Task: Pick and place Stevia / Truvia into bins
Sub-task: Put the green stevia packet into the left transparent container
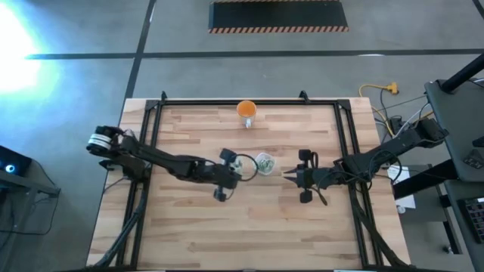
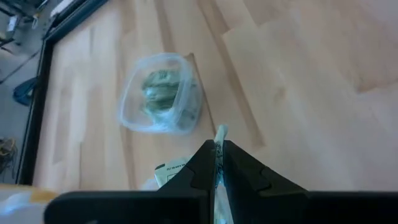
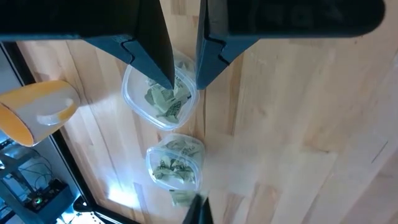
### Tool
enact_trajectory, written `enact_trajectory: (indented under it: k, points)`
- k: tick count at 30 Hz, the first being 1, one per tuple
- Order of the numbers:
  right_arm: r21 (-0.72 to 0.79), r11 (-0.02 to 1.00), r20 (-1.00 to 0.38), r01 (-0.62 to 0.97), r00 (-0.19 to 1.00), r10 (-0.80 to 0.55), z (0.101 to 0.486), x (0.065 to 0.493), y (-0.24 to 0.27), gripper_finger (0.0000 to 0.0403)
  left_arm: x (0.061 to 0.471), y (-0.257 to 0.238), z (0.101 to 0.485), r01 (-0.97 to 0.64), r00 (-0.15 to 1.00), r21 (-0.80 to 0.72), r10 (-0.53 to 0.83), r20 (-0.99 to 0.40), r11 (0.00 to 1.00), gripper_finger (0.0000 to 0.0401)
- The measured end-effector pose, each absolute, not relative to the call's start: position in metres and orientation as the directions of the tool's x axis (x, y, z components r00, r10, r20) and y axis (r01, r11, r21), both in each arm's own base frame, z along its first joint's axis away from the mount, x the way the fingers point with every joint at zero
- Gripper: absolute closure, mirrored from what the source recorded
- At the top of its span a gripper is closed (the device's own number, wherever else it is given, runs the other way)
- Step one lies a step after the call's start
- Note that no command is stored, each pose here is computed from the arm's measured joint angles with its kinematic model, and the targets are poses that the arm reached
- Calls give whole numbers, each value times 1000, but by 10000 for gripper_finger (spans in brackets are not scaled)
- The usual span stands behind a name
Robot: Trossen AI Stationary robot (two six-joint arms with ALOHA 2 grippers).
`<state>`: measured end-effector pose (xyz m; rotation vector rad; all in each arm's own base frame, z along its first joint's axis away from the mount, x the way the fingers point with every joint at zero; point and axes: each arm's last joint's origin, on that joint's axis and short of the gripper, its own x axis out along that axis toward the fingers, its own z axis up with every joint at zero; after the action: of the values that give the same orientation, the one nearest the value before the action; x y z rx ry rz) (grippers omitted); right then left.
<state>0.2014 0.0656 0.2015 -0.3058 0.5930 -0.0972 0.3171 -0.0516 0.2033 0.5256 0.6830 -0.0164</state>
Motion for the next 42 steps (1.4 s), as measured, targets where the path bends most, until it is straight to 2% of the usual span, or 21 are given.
enact_trajectory:
  k: [7, 16, 42]
  points:
    - [-312, 950, -533, 3, 827, -177, 202, 202, 66, 346, 302, -32, 200, 99, 816, 459, 192, -545, 883, 393]
    - [-314, 949, -533, 2, 827, -178, 202, 202, 66, 346, 294, -11, 182, 42, 796, 447, 240, -555, 894, 393]
    - [-314, 950, -535, 1, 826, -178, 201, 201, 66, 346, 291, -9, 178, 6, 767, 385, 242, -594, 923, 393]
